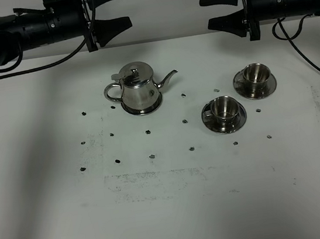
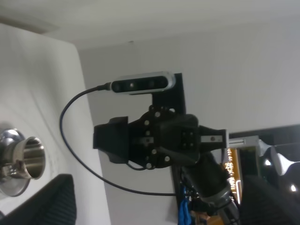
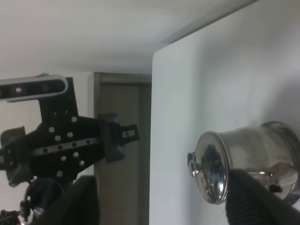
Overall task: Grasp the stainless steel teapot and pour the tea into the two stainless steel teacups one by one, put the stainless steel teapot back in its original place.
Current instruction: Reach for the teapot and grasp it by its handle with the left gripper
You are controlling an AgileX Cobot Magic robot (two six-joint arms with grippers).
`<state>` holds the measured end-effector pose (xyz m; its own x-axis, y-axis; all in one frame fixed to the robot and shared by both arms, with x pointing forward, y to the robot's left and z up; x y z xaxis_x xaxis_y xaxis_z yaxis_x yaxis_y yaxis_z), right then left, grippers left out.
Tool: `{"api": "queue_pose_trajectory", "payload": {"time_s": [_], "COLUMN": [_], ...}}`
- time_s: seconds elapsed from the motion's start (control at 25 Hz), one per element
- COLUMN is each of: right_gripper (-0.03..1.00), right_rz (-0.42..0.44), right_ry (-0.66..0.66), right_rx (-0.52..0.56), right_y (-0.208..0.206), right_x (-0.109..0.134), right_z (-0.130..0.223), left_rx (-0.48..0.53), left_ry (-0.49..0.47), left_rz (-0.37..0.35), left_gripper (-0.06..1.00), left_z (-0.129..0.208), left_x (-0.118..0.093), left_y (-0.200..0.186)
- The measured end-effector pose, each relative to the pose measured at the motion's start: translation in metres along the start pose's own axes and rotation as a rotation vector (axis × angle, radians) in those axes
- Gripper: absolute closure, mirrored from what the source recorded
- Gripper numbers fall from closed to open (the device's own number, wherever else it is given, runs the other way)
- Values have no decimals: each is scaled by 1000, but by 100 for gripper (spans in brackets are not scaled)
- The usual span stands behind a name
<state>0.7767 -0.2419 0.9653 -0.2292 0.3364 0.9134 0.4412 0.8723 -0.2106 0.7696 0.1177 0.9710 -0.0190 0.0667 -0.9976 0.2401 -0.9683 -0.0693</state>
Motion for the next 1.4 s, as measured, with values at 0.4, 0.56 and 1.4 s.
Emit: {"api": "queue_pose_trajectory", "payload": {"time_s": [0.4,0.56,1.4], "right_gripper": [38,38,45], "right_rz": [0,0,369], "right_ry": [0,0,-431], "right_rx": [0,0,122], "right_y": [0,0,-17], "right_x": [0,0,-23], "right_z": [0,0,-11], "left_rx": [1,0,-21], "left_ry": [0,0,529], "left_rz": [-5,-5,-563], "left_gripper": [24,24,45], "left_z": [0,0,-24], "left_x": [1,1,-19], "left_y": [0,0,-25]}}
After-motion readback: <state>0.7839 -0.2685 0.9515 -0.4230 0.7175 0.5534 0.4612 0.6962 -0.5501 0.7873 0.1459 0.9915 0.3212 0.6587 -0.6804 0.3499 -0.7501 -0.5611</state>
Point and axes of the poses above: a point on each arm's last joint axis where the gripper is mounted, y pointing out along that axis toward the gripper, x along the wrist's bending axis when the last joint is at zero, z = x × y, the point moved 6 cm from there along y, pointing out along that axis toward the gripper, and after that the axes turned 10 degrees about -y, right-handed, at the moved point
